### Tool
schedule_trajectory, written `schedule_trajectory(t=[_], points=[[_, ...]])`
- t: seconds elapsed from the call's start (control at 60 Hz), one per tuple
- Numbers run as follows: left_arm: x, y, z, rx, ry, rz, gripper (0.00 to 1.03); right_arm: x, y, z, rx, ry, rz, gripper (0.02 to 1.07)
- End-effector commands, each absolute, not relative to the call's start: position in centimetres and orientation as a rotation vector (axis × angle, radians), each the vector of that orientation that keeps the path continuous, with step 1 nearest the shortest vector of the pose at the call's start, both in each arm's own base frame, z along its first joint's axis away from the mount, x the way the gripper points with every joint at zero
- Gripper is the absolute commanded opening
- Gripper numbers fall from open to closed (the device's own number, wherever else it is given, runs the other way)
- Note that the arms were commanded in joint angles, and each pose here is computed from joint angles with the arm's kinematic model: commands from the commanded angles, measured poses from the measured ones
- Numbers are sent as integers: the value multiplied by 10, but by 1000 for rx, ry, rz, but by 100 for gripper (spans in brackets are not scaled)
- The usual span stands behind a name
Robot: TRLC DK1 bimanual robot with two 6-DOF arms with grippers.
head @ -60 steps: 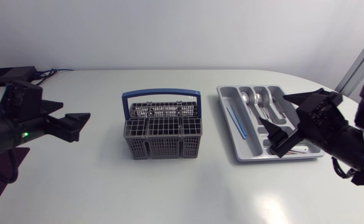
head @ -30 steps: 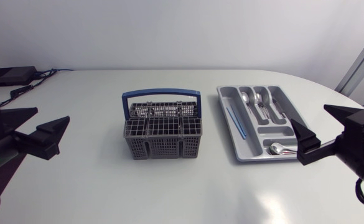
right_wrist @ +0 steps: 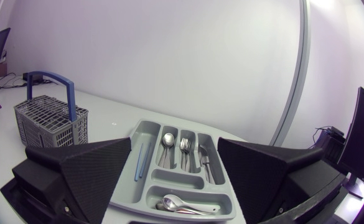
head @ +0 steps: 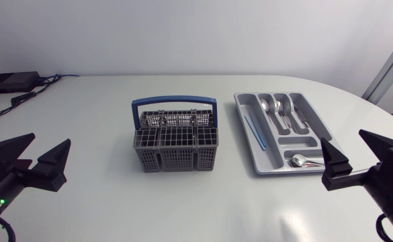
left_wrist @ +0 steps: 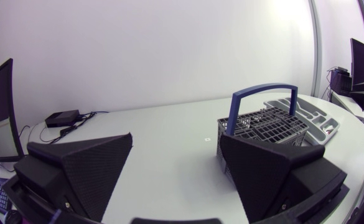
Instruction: Unload the cutlery basket into the drawer organizer.
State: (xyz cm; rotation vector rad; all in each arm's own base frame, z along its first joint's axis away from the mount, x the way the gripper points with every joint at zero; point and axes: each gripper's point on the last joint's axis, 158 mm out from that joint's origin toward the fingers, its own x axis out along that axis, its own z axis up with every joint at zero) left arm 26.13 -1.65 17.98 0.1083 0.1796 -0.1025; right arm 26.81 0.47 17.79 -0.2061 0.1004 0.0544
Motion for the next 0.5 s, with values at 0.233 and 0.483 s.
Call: schedule_trajectory(t=[0.233,0.483], points=[[256,-8,158,29,106,-45,98,258,1,156,-61,82,11,102],[254,-3,150,-1,61,-17,98,254,-2,149,0,57,-10,102]])
